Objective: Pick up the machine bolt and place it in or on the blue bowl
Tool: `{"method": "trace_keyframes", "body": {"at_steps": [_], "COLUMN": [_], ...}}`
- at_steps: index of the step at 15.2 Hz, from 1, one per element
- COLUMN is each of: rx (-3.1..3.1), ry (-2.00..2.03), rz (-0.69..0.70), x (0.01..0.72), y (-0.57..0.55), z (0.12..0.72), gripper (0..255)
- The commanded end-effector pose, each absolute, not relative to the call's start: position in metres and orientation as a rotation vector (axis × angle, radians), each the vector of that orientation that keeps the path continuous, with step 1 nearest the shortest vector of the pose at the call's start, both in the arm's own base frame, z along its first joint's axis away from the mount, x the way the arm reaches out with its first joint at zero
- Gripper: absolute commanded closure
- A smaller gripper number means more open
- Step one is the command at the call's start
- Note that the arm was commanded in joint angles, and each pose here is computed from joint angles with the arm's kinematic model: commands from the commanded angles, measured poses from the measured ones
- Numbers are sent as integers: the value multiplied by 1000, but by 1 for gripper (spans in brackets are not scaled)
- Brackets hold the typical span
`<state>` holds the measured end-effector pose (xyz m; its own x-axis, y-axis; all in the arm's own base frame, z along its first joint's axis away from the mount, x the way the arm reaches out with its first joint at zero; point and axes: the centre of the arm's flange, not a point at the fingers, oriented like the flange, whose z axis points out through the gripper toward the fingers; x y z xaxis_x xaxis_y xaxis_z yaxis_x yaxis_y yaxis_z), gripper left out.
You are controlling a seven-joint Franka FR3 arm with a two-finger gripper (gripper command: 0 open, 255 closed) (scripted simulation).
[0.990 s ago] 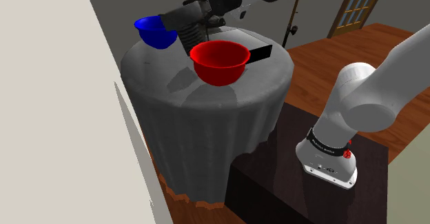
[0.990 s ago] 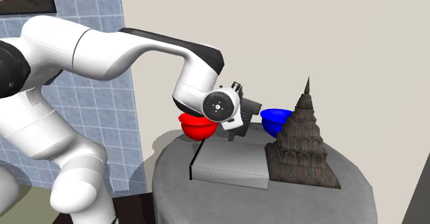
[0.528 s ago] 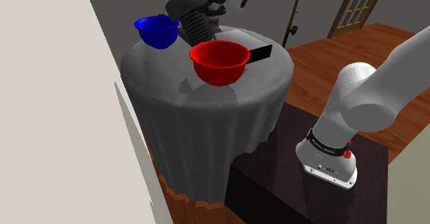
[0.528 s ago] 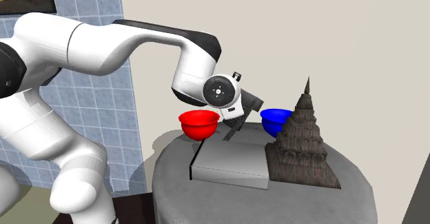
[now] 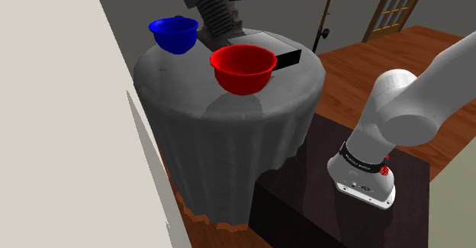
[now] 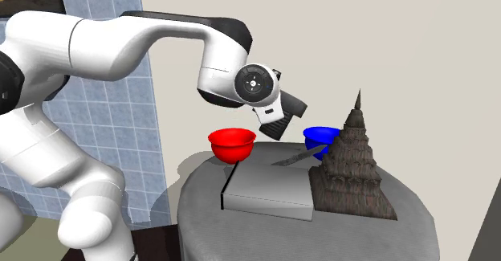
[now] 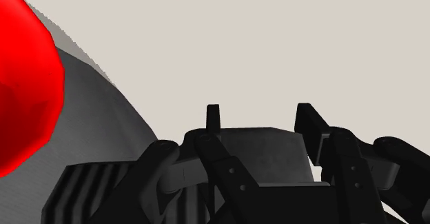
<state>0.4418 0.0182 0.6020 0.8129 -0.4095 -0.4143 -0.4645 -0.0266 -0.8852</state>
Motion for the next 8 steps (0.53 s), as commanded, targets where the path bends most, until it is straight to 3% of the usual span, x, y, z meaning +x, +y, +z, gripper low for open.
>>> {"method": "trace_keyframes", "body": {"at_steps": [1,8], "rx": [-1641,-1641], "ry": [699,699], "rz": [49,49], "x": [444,444], "y": [18,18], "z": [614,651], "gripper": [255,255]}}
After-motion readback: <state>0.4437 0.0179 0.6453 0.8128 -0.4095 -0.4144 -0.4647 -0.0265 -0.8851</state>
